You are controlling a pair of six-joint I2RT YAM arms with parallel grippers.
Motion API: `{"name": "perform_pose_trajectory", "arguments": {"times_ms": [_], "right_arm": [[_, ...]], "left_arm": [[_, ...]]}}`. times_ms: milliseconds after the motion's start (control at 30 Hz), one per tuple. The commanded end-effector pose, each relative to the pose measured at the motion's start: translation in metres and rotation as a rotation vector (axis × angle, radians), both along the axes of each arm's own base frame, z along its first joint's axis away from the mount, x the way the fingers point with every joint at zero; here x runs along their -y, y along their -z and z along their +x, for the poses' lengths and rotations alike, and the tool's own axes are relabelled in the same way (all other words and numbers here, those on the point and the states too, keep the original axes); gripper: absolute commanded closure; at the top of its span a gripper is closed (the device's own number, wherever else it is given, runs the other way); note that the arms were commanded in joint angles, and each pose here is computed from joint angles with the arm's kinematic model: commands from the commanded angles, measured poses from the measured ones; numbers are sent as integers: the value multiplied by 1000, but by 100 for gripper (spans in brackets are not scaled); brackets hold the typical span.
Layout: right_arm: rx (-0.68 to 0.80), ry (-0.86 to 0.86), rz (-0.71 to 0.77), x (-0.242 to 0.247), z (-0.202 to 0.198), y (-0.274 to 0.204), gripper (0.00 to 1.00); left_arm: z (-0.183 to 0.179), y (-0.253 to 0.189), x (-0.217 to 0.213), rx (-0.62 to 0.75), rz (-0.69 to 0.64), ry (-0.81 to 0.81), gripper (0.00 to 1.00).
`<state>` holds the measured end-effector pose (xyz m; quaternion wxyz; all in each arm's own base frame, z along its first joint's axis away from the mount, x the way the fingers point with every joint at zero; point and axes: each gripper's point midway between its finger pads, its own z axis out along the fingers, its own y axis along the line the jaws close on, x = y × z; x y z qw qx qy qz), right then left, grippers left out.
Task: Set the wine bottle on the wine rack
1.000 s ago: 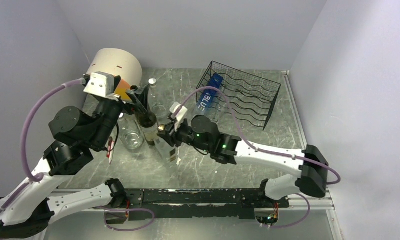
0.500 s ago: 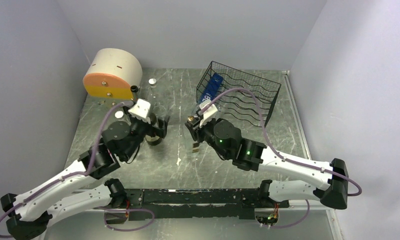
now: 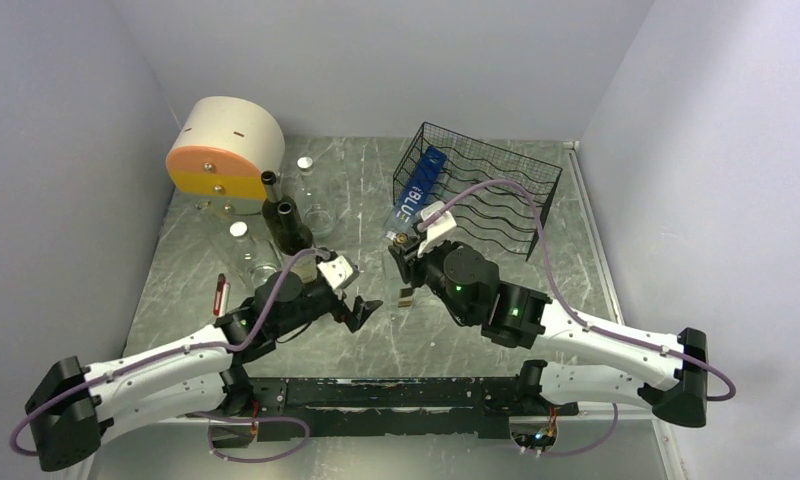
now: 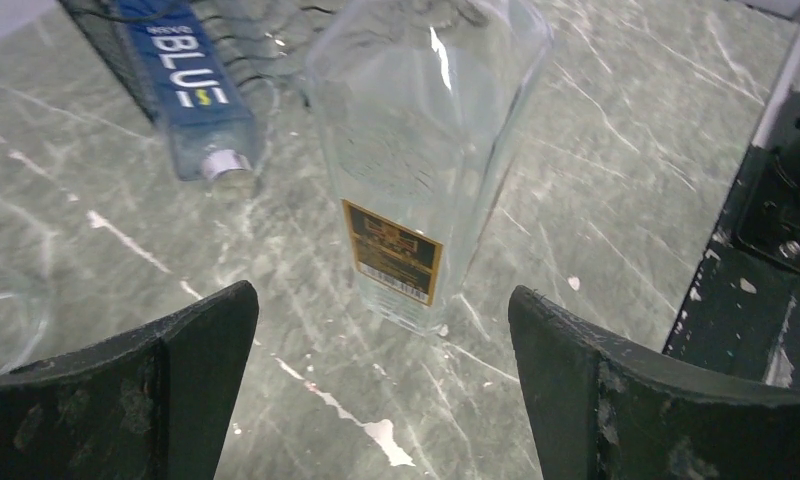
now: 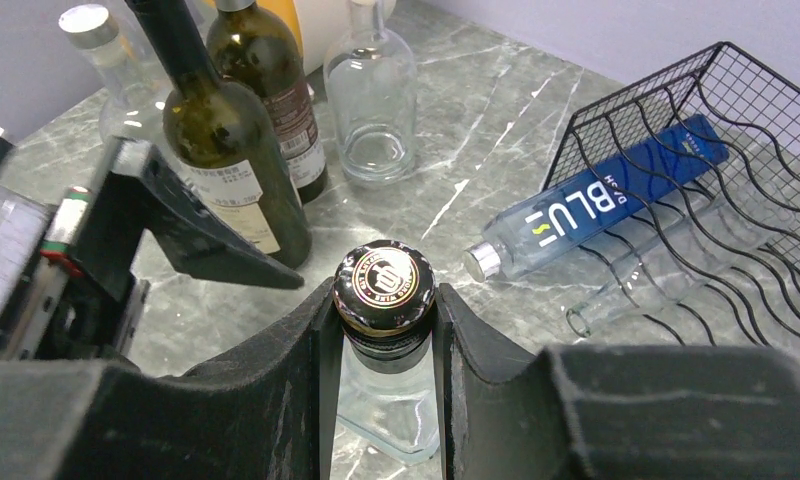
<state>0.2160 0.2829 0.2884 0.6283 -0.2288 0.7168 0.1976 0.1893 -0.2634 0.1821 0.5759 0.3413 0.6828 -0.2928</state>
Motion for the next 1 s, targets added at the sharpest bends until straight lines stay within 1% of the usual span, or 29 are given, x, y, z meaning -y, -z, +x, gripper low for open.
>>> {"name": "perform_pose_trajectory", "arguments": {"times_ms": [0, 100, 267, 467, 600, 800, 967], "right_arm": [[66, 0, 175, 5, -3, -47, 89], [62, -23, 186, 4, -6, -49, 89], [48, -71, 234, 0, -14, -57, 89], [58, -146, 275, -4, -25, -70, 90], [72, -207, 280, -8, -34, -77, 90], [87, -261, 299, -6, -44, -89, 90], [104, -314, 319, -6, -54, -99, 89]], "left_arm": [[-13, -18, 29, 69, -113, 158, 1], [-13, -3, 38, 50, -85, 187, 1], [-7, 15, 45, 28, -56, 185, 1], [7, 17, 43, 71, -106, 111, 1], [5, 18, 49, 89, -113, 142, 0], [-8, 7, 51, 164, -168, 219, 8], [-15, 1, 54, 195, -186, 268, 11]]}}
